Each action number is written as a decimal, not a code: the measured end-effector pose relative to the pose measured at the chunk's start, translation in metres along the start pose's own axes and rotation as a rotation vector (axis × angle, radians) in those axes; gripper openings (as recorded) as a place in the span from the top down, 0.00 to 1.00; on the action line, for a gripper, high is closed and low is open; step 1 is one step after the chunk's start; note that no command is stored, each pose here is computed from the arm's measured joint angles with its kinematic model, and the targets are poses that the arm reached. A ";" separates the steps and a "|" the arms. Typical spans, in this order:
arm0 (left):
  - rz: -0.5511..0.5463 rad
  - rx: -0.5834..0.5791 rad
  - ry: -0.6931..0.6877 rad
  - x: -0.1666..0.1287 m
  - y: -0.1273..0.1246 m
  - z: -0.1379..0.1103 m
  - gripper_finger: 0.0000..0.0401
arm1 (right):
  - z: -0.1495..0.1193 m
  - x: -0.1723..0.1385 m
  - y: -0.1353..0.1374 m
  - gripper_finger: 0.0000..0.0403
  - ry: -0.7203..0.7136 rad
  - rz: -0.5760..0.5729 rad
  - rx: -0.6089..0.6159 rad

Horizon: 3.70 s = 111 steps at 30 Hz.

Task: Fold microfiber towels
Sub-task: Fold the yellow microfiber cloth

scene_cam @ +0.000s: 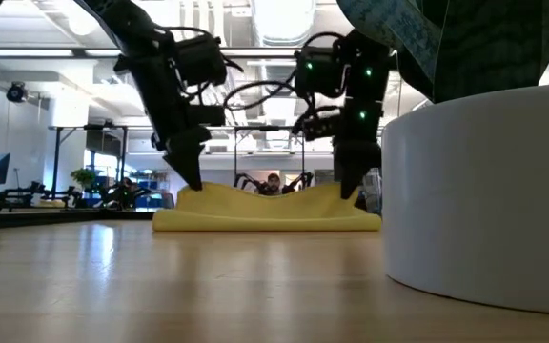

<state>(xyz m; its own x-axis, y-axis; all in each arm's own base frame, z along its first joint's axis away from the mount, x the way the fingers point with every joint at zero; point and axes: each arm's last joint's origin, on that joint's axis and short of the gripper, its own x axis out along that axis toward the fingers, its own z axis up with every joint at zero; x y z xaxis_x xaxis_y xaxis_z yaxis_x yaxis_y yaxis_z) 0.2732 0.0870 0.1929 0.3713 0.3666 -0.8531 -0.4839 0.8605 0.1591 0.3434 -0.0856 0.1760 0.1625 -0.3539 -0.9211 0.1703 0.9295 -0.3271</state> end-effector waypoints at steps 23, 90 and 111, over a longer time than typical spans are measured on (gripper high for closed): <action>0.148 -0.024 -0.022 0.024 0.009 -0.008 0.91 | 0.002 0.042 -0.013 0.81 0.022 -0.079 -0.003; -0.060 0.157 -0.444 -0.005 -0.002 0.005 0.67 | 0.017 0.014 -0.018 0.58 -0.287 0.220 0.106; -0.112 0.020 -0.407 0.019 0.025 0.009 0.67 | 0.004 -0.025 0.069 0.56 -0.333 0.337 -0.002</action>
<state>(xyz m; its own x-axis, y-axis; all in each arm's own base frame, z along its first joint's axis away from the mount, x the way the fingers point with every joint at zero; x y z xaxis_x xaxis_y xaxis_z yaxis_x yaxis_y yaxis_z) 0.2754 0.1193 0.1851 0.7056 0.3766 -0.6002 -0.4085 0.9083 0.0897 0.3547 -0.0132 0.1774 0.5114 -0.0460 -0.8581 0.0526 0.9984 -0.0222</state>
